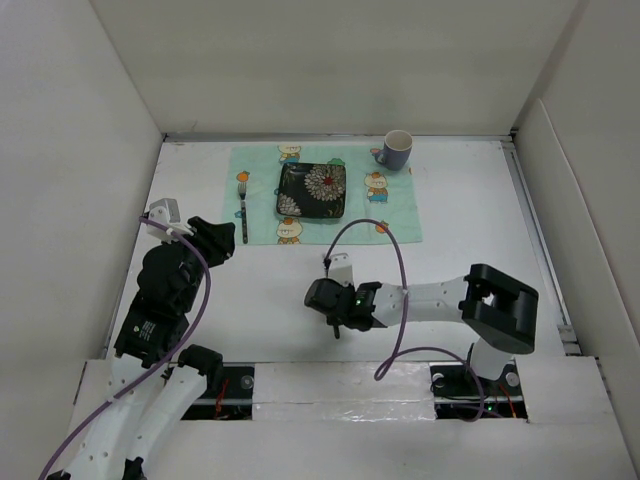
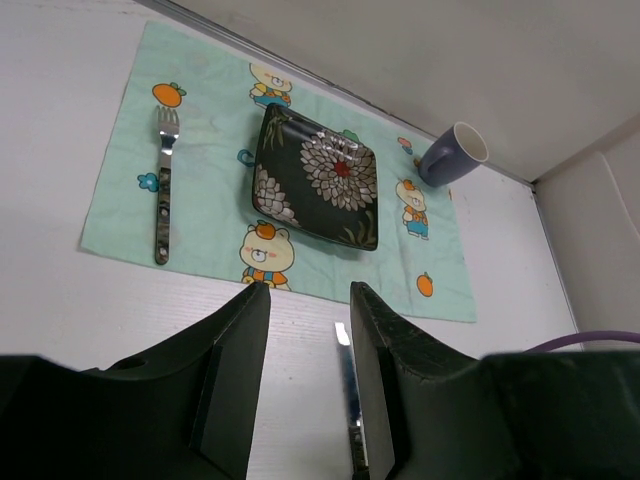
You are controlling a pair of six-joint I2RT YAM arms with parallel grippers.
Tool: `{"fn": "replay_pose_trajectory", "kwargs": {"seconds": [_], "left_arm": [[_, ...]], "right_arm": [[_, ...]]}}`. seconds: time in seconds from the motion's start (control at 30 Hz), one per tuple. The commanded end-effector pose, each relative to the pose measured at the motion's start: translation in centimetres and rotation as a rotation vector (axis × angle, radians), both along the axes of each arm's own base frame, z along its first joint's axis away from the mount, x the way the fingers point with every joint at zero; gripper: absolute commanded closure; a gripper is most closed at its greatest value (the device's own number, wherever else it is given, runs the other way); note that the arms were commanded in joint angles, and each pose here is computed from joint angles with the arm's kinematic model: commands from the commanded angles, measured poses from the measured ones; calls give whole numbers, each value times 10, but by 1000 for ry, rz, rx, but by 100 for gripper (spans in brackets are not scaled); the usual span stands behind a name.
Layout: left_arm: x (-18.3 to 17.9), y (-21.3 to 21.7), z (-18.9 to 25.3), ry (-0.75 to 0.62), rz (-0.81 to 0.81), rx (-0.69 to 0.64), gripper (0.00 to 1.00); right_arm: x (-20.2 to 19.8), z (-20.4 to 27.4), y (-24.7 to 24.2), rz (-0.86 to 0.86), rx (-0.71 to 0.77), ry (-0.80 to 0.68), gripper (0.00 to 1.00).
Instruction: Set the dinner table for one person
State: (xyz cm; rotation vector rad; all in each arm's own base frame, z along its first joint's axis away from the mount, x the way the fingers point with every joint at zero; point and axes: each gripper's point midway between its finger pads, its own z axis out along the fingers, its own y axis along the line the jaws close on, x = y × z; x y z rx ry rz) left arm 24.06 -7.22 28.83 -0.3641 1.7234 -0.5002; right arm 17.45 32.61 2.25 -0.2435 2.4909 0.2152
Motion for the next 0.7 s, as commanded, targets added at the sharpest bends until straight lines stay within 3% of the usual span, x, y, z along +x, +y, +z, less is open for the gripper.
{"fn": "replay_pose_trajectory", "kwargs": {"seconds": [0.0,0.03,0.13,0.37,0.47,0.57,0.67], "left_arm": [[1,-1,15,-54,-8,-6,65],[1,-1,15,-54,-10,-7,65],[2,-1,14,-51,-10,-5,65],[2,-2,13,-48,-11,-5,65],[2,-4,13,-48,-22,-3,63],[3,-3,10,-40,-20,5,62],[4,-4,9,-36,-25,7,62]], "right_arm": [[-3,-17,-17,-62,-8,23,77],[-2,-17,-22,-74,-14,24,87],[0,-2,-34,-106,-20,-3,100],[23,82,-53,-103,28,-157,100],[65,112,-62,-88,58,-221,100],[147,135,-85,-144,104,-297,100],[176,135,-81,-113,85,-298,100]]}}
